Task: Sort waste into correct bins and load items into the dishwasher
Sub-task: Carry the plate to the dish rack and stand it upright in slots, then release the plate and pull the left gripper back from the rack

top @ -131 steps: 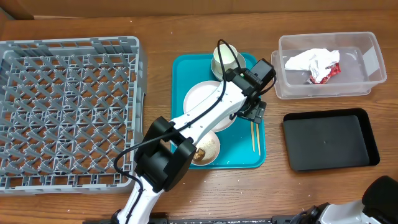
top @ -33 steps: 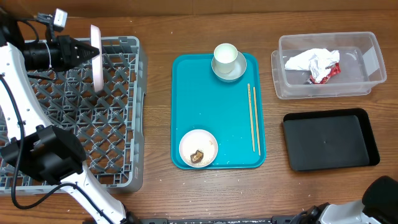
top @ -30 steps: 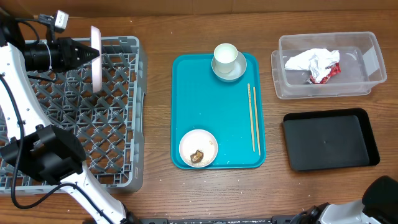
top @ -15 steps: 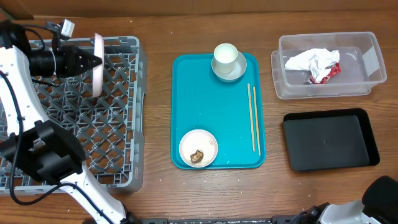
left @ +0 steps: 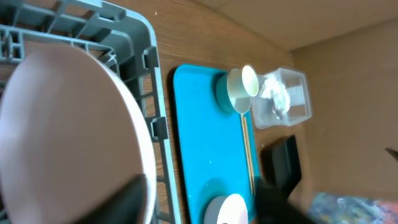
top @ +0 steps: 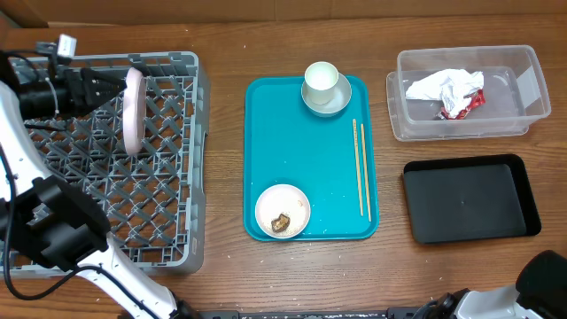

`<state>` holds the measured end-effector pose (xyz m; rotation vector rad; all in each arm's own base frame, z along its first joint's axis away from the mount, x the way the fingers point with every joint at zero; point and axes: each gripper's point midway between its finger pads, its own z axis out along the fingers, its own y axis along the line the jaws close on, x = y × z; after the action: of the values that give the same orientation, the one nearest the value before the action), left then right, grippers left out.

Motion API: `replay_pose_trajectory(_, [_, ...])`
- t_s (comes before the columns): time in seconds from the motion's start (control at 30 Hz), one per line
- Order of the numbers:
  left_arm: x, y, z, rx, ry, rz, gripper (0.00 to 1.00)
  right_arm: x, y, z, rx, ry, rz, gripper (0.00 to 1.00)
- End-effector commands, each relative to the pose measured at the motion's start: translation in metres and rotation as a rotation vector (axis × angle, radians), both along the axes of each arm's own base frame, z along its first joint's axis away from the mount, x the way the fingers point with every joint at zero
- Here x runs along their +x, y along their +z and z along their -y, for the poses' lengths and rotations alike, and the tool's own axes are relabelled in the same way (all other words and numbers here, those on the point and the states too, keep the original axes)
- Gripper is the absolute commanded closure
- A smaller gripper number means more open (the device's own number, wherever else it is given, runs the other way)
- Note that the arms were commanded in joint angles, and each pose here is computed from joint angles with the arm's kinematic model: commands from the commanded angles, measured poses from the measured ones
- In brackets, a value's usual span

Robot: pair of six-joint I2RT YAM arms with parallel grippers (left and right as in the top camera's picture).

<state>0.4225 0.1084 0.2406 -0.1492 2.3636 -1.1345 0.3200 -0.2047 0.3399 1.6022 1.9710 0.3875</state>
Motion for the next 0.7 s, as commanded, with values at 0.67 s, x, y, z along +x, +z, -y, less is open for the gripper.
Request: replay_pose_trajectory(0.67, [-0.067,0.173,0.092,0.163,-0.003,0.239,0.02,0.002,0.002,-0.001,-0.001,0.002,0.010,0.00])
